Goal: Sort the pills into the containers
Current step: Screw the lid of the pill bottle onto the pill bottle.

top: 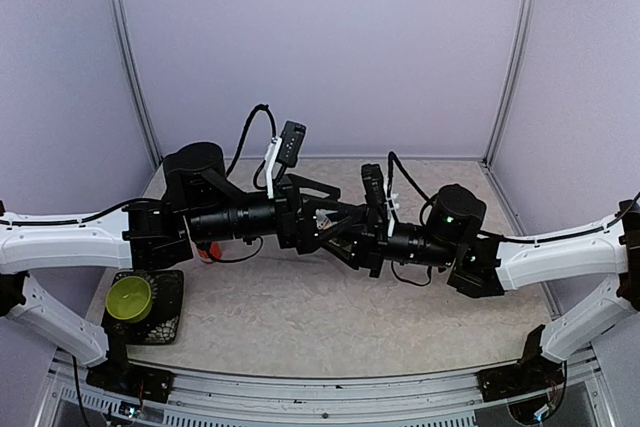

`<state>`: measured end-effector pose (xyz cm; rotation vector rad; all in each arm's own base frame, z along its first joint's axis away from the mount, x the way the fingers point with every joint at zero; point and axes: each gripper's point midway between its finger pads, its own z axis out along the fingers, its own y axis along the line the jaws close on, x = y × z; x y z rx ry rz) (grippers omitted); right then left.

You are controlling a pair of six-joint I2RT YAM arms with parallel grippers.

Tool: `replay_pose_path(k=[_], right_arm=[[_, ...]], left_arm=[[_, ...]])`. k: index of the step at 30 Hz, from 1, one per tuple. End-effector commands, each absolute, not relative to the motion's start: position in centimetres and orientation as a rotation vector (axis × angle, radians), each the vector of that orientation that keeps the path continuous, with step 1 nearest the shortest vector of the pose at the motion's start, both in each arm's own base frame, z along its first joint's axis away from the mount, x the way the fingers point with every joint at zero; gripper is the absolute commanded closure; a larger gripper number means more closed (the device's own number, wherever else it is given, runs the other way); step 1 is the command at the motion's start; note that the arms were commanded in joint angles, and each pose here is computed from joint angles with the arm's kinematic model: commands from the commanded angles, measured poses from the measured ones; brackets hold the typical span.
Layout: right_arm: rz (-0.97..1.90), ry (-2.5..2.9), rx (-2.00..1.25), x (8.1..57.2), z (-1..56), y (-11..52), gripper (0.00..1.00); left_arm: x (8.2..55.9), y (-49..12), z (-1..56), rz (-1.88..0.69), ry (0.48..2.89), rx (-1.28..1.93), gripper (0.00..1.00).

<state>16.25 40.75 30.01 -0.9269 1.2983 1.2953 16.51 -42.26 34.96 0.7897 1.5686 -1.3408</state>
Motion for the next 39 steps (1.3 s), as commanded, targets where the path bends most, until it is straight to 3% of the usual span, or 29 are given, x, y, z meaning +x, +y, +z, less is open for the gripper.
replay_pose_path(k=[1,15,26,39], right_arm=[[1.334,1.248,-0.938,15.5,31.4,41.6,1.0],[1.193,1.18,-0.822,15.9,35.0,37.6,1.0],[1.113,1.249,-0.792,16.8,33.5,36.6,1.0],[0.929,1.325,-0.809,18.5,32.4,35.9,1.0]], left_arm=[[15.7,-42.7,36.9,-1.368,1.509,0.818,0.01],[16.5,-41.4,37.5,-1.31,1.525,0.747,0.01],[18.1,-39.7,37.8,-1.215,1.572,0.639,0.01],[20.3,-40.2,36.0,-1.133,1.775,0.536,0.18]])
